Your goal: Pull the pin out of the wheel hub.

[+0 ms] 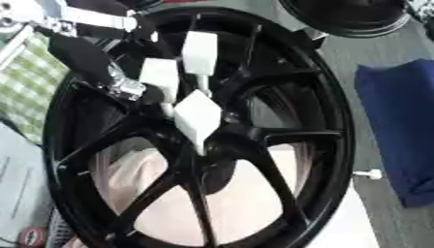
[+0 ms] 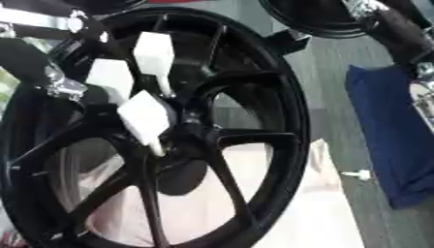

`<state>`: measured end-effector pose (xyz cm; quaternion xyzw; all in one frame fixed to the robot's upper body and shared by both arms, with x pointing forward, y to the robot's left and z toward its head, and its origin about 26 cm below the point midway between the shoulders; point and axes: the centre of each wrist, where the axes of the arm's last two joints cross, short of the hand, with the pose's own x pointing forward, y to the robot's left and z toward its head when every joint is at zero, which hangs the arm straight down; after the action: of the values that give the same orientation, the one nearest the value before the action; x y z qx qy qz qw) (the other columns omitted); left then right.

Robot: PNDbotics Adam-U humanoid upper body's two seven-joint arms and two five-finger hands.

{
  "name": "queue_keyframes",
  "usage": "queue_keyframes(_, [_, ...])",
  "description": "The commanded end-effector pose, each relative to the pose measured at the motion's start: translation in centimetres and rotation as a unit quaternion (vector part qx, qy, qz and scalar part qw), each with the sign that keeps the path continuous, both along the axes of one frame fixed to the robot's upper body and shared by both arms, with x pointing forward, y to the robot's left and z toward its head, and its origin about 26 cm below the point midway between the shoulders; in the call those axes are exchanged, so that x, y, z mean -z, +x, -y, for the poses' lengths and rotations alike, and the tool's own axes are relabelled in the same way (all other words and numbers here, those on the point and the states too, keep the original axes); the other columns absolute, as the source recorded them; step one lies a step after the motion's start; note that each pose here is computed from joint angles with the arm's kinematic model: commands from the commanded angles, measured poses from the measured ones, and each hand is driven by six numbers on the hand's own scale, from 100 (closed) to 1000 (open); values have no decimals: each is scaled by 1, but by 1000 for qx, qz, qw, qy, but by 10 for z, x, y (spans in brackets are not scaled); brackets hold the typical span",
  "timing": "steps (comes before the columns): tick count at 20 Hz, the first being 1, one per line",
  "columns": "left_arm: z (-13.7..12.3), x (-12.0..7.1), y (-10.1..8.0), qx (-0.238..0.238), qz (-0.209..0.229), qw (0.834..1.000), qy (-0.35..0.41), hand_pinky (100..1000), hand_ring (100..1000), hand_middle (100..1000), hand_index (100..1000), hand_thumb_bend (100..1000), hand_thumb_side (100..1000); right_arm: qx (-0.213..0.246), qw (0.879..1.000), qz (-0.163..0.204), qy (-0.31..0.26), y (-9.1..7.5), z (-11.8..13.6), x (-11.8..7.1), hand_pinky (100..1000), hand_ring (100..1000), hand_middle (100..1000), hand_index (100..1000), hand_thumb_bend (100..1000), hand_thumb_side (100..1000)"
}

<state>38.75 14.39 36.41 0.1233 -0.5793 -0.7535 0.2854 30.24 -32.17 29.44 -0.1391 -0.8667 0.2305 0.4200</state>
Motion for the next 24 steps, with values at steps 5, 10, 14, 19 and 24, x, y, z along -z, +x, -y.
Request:
queue_keyframes(5, [0, -7, -5, 3, 17, 1000, -19, 727, 747, 535, 654, 335, 445, 6, 1000, 13, 0, -2, 4, -7, 885, 755, 557, 681, 100, 624])
queue_keyframes(10, [1, -6, -5, 3, 26, 999, -28, 689, 702, 464, 518, 254, 362, 7, 1000, 11, 4, -2, 4, -6, 885, 754, 556, 680, 100, 626])
queue_keyframes(14, [2, -5, -5, 2, 39, 998, -38, 676, 685, 438, 467, 220, 349, 6, 1000, 13, 6, -2, 4, -7, 884, 753, 555, 680, 100, 628])
queue_keyframes(19, [2, -6, -8, 8, 63, 997, -37, 666, 671, 410, 396, 214, 253, 6, 1000, 9, 9, -1, 5, -5, 885, 753, 554, 679, 100, 633])
queue_keyframes(24, [-7, -15, -14, 2, 64, 996, -55, 662, 669, 399, 370, 233, 203, 9, 1000, 8, 10, -1, 7, -4, 885, 753, 554, 679, 100, 630])
